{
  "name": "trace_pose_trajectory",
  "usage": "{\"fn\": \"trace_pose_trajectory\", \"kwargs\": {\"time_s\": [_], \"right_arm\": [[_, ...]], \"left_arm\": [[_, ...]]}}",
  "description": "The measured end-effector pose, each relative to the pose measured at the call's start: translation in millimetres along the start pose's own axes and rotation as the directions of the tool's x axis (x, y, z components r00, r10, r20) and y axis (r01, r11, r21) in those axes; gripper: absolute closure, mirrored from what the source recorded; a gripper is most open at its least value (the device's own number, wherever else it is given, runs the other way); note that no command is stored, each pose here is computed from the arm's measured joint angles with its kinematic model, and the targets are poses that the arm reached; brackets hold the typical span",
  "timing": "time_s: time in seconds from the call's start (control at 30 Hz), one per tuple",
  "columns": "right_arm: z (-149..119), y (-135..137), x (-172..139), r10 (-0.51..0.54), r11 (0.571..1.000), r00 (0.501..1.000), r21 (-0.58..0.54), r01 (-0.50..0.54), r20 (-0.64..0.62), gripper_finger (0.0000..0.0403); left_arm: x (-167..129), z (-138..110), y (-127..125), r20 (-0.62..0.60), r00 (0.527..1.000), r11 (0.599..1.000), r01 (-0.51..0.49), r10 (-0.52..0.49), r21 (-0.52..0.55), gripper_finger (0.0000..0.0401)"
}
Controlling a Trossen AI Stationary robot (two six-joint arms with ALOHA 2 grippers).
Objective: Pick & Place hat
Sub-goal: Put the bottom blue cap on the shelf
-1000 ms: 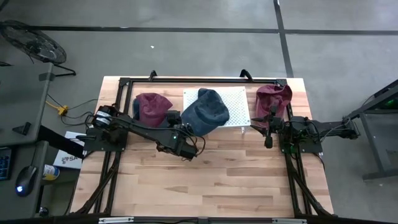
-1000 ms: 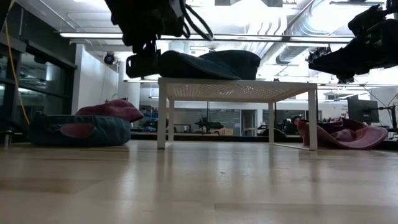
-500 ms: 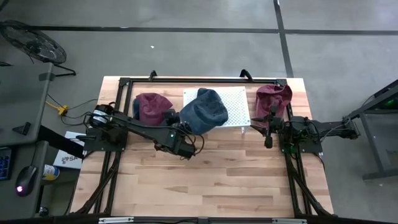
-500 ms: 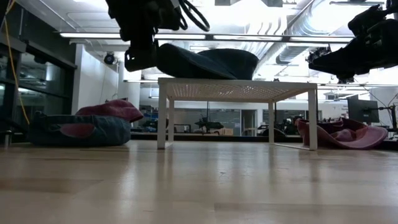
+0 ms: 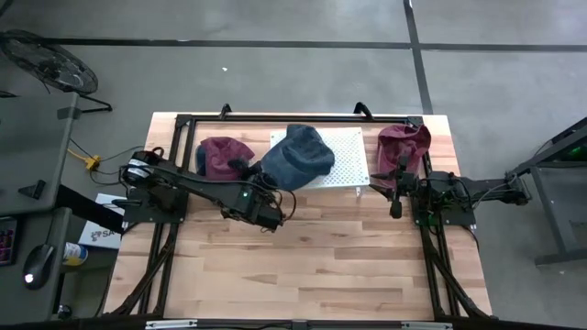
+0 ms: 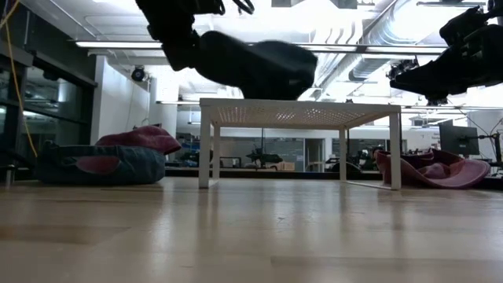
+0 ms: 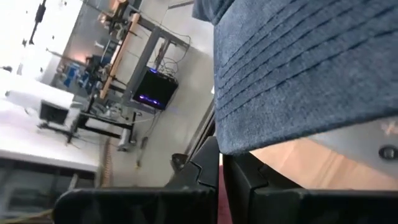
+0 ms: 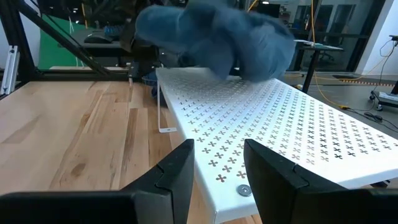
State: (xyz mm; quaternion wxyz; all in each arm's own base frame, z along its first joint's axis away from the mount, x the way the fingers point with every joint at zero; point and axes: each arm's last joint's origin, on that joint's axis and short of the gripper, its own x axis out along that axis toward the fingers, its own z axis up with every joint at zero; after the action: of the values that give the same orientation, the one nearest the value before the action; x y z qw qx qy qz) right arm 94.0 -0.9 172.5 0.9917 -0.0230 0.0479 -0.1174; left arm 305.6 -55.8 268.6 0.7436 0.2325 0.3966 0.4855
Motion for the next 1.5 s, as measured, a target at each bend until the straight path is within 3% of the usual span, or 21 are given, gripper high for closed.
{"fn": "trace_pose_trajectory", "kwargs": {"time_s": [0.13,0.5,0.83,1.03,1.37,1.5], "right_arm": [[0.0,0.0,-0.1,0.000,1.000,1.000,0.000,0.000,0.000,0.0269],[0.1,0.0,-0.1,0.000,1.000,1.000,0.000,0.000,0.001,0.0269],[0.1,0.0,-0.1,0.000,1.000,1.000,0.001,0.000,0.001,0.0269],[0.1,0.0,-0.1,0.000,1.000,1.000,0.000,0.000,0.001,0.0269],[0.1,0.0,-0.1,0.000,1.000,1.000,0.001,0.000,0.001,0.0269],[0.1,0.0,-0.1,0.000,1.000,1.000,0.001,0.000,0.001,0.0269]], "left_arm": [[6.1,1.7,1.9,-0.009,1.000,0.997,-0.016,0.015,-0.075,0.0398],[50.1,13.3,16.1,-0.201,0.977,0.972,0.015,-0.064,-0.235,0.0400],[46.4,20.8,15.3,-0.277,0.928,0.951,0.181,-0.250,-0.250,0.0401],[46.2,21.9,13.0,-0.288,0.908,0.935,0.226,-0.304,-0.274,0.0401],[45.3,32.7,3.8,-0.232,0.856,0.871,0.390,-0.463,-0.298,0.0395],[45.2,33.5,2.6,-0.229,0.846,0.863,0.414,-0.482,-0.288,0.0395]]}}
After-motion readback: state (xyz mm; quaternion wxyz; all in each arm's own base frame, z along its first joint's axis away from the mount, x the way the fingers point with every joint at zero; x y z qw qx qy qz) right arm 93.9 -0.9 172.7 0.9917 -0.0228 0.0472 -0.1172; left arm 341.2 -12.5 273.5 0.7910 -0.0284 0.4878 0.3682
